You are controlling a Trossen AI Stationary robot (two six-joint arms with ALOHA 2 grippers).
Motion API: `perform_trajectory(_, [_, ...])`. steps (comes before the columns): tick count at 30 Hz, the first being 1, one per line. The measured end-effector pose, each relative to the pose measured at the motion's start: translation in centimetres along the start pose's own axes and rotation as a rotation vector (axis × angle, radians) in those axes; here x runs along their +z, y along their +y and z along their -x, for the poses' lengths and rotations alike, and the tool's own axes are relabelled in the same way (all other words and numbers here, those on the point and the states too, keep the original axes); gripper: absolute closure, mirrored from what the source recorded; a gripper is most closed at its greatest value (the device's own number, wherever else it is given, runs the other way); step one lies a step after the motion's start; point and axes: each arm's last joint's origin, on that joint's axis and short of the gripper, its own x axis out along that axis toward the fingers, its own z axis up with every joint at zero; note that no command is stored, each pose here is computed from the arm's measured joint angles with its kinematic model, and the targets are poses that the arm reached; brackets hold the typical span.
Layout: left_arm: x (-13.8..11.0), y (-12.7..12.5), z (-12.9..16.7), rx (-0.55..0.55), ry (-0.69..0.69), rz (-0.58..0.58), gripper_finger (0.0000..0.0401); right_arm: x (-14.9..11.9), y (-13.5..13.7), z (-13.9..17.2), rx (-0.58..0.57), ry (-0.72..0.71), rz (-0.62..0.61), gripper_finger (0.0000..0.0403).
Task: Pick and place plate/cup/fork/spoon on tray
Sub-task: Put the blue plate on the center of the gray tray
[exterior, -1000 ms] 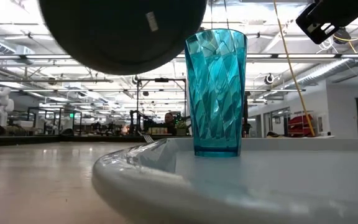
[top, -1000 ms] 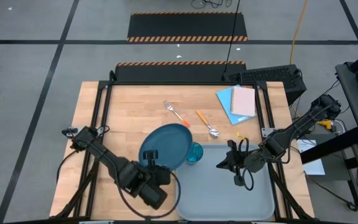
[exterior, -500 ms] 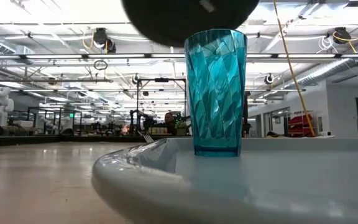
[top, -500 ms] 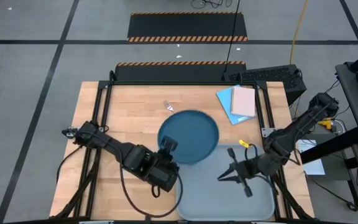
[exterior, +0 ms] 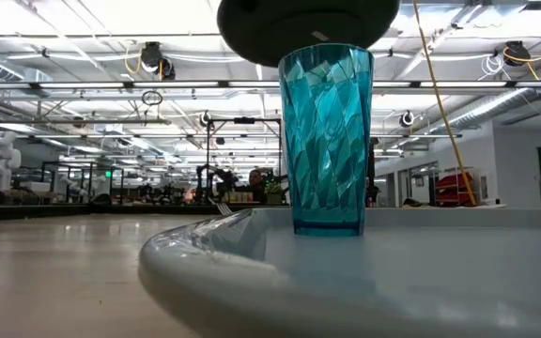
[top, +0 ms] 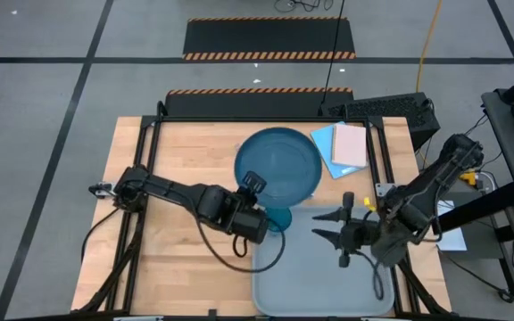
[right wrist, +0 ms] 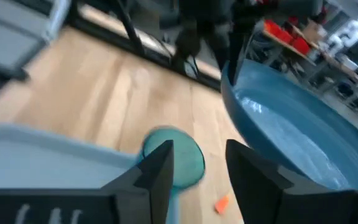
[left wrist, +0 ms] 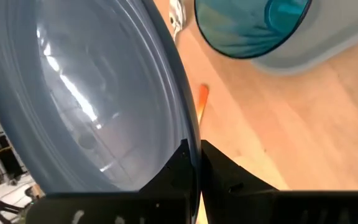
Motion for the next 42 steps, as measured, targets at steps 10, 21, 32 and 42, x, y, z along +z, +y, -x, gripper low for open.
perform_trajectory(10, [-0.6,1.8,-1.4,0.082,0.048,-0.033,0.0391,0.5,-0.8,-2.7,-0.157,0.139,0.236,0.0254])
perform_trajectory(21, [0.0,1.4,-3.0,0.077,0.105,-0.11,0.0391,-0.2,-2.6,-4.2,-0.302,0.263,0.448,0.0257])
perform_trajectory(32, [0.3,1.1,-2.7,0.084,0.099,-0.116,0.0391,-2.0,-4.4,-6.2,-0.191,0.397,0.437,0.0291])
perform_trajectory(42, [0.4,1.1,-2.5,0.098,0.088,-0.109,0.0372,-2.5,-3.8,-6.4,-0.088,0.406,0.467,0.0387])
